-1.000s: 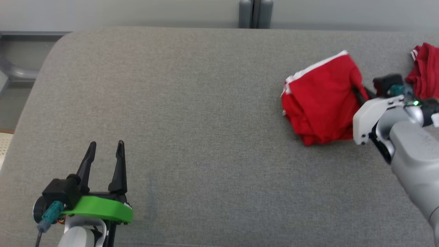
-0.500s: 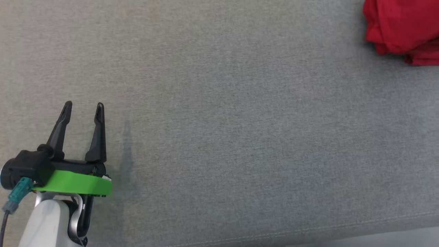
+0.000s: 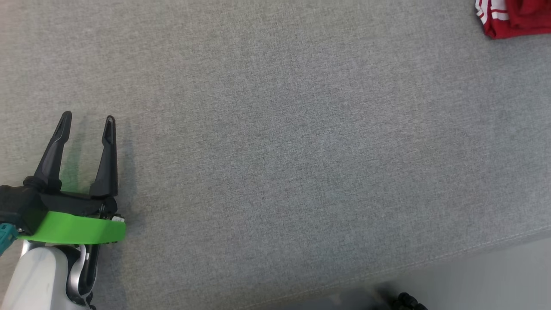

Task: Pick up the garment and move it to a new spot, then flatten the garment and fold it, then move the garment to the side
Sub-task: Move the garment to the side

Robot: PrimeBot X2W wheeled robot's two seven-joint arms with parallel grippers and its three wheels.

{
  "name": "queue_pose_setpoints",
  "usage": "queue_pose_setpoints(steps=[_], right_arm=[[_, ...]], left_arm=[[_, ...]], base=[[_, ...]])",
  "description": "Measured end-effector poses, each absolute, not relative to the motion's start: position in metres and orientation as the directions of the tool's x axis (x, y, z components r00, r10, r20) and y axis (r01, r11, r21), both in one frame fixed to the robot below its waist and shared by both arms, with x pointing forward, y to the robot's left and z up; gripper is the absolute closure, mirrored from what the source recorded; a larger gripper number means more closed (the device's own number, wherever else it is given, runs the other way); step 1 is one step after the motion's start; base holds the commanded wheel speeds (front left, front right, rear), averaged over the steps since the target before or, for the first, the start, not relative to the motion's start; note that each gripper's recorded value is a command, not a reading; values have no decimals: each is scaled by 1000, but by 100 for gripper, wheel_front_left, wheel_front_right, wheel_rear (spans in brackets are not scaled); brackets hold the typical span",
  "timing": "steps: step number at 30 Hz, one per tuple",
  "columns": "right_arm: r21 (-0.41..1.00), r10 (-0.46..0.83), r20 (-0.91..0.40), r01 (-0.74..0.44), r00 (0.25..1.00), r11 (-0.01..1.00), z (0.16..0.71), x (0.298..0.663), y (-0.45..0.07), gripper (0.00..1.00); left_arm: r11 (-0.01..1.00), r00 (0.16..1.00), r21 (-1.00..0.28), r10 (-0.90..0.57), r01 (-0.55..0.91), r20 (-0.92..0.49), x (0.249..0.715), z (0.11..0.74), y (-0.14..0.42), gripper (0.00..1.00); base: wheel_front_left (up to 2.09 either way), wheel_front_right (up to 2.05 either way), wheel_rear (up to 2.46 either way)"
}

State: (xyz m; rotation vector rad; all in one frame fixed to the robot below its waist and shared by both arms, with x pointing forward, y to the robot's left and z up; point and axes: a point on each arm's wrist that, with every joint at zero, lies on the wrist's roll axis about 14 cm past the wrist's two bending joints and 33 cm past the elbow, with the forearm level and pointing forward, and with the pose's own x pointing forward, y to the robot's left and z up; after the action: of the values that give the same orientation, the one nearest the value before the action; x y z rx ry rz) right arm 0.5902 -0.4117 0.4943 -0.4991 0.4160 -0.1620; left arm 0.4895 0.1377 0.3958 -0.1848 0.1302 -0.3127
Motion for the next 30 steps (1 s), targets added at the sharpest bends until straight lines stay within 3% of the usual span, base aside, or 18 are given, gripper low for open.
queue_pose_setpoints(steps=[1,2,3,4,6,11,19,30], right_arm=[[-497,-262,-347,61,901,866,494,592,-415,100],[-512,-276,-353,62,894,857,492,592,-419,80],[-528,-284,-357,59,890,847,491,592,-422,52],[-542,-296,-365,58,883,839,488,591,-425,0],[-564,-317,-395,45,862,825,479,588,-429,0],[-540,-287,-327,71,900,839,491,592,-421,0],[-429,-130,-212,28,969,903,508,590,-360,0],[-200,74,-37,-80,997,977,536,536,-272,0]], left_arm=[[934,942,-203,-320,295,-103,490,393,137,0],[932,940,-206,-324,297,-109,490,390,136,0],[932,939,-208,-325,297,-114,490,387,135,0],[932,938,-209,-325,297,-118,490,385,135,0],[933,940,-212,-319,290,-121,490,384,137,0],[941,949,-212,-292,263,-120,487,390,143,0],[955,964,-220,-233,201,-130,464,403,155,0],[975,987,-207,-103,75,-127,409,429,186,0]], base=[[0,0,0],[0,0,0],[0,0,0],[0,0,0],[0,0,0],[0,0,0],[0,0,0],[0,0,0]])
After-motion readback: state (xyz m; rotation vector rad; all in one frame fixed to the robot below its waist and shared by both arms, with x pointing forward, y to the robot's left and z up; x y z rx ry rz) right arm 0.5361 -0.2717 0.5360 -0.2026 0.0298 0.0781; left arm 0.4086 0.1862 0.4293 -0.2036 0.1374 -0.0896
